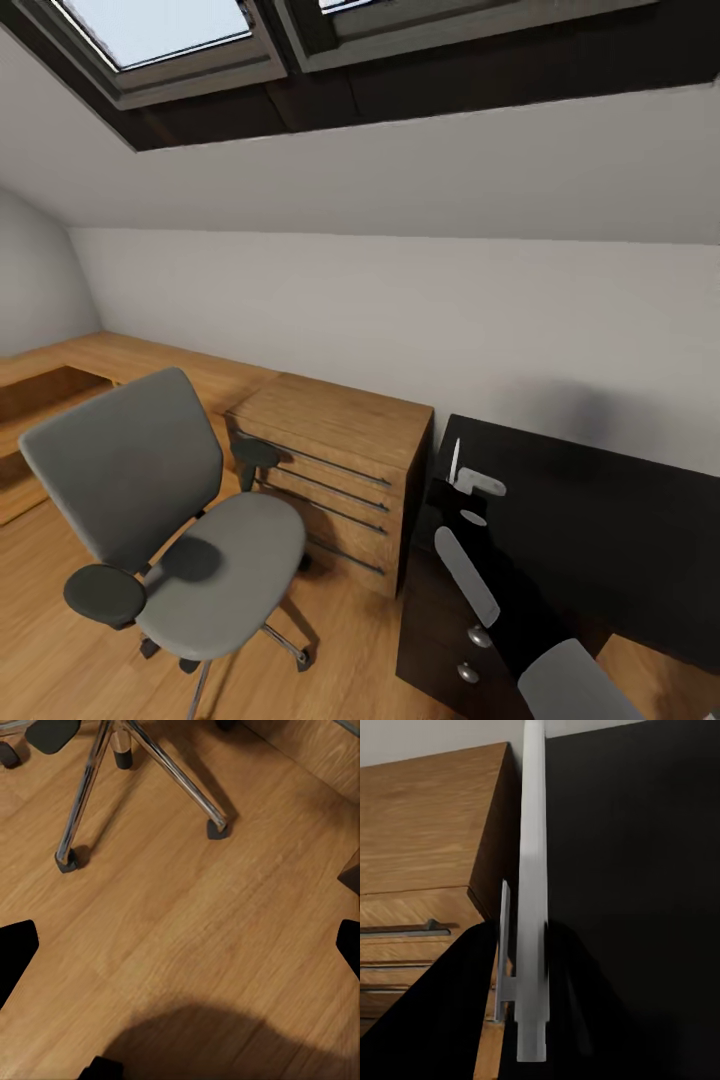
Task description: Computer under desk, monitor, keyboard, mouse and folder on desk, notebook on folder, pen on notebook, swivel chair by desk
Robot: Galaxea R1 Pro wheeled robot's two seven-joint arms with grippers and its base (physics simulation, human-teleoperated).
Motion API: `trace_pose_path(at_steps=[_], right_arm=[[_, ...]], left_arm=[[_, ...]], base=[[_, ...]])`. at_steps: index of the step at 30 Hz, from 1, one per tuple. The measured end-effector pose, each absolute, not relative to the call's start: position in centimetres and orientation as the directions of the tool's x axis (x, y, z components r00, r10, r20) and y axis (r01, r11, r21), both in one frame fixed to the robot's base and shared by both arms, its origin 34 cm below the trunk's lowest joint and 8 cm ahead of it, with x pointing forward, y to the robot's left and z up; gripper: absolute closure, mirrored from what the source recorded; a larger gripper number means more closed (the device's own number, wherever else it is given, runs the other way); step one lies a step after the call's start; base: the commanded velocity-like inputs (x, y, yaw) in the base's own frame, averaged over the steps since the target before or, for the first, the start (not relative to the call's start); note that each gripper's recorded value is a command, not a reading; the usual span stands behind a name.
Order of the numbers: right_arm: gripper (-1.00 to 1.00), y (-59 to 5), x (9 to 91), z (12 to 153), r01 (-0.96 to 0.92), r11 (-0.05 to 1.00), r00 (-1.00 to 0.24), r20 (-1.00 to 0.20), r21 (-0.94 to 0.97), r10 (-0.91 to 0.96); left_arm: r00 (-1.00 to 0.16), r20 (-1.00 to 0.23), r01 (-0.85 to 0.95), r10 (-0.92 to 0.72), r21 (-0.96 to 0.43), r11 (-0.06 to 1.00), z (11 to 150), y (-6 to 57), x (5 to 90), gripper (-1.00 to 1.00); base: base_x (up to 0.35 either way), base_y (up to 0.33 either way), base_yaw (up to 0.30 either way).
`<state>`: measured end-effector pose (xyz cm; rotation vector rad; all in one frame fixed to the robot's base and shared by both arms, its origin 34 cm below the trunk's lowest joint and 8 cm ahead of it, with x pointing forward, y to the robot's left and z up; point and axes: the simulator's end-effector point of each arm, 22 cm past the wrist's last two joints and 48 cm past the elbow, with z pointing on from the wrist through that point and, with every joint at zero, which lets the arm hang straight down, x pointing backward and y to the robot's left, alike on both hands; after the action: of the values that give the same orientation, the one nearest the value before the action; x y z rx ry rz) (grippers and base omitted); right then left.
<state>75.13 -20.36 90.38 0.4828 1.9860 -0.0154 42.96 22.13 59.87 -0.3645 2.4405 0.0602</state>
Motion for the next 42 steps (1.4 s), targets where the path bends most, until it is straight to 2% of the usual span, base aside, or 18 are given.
trace_pose_path(at_steps=[10,11,12,30,36,42], right_arm=[[1.00,-20.4,75.0,92.4,0.342,0.915,-0.361,-0.868,0.215,0.339],[1.00,-20.3,75.0,92.9,0.341,0.913,-0.353,-0.869,0.225,0.346],[1.00,-20.4,75.0,93.1,0.345,0.911,-0.350,-0.869,0.226,0.348],[1.00,-21.5,74.1,95.2,0.384,0.897,-0.343,-0.868,0.219,0.359],[1.00,-22.0,74.1,95.9,0.396,0.890,-0.339,-0.866,0.224,0.369],[1.00,-24.2,74.0,96.4,0.446,0.861,-0.321,-0.855,0.244,0.408]], left_arm=[[-0.751,-0.614,-0.278,-0.242,-0.039,0.960,60.8,21.8,42.5,-1.00],[-0.801,-0.561,-0.286,-0.209,0.051,0.957,58.2,21.2,39.4,-1.00],[-0.808,-0.554,-0.282,-0.201,0.063,0.957,58.0,20.8,38.9,-1.00],[-0.817,-0.543,-0.281,-0.195,0.079,0.956,60.1,21.0,38.2,-1.00],[-0.856,-0.487,-0.250,-0.171,0.101,0.963,60.2,20.9,36.9,-1.00],[-0.891,-0.428,-0.224,-0.150,0.127,0.966,60.2,21.2,35.6,-1.00]], base=[[0.000,0.000,0.000],[0.000,0.000,0.000],[0.000,0.000,0.000],[0.000,0.000,0.000],[0.000,0.000,-0.028],[0.000,0.000,-0.199]])
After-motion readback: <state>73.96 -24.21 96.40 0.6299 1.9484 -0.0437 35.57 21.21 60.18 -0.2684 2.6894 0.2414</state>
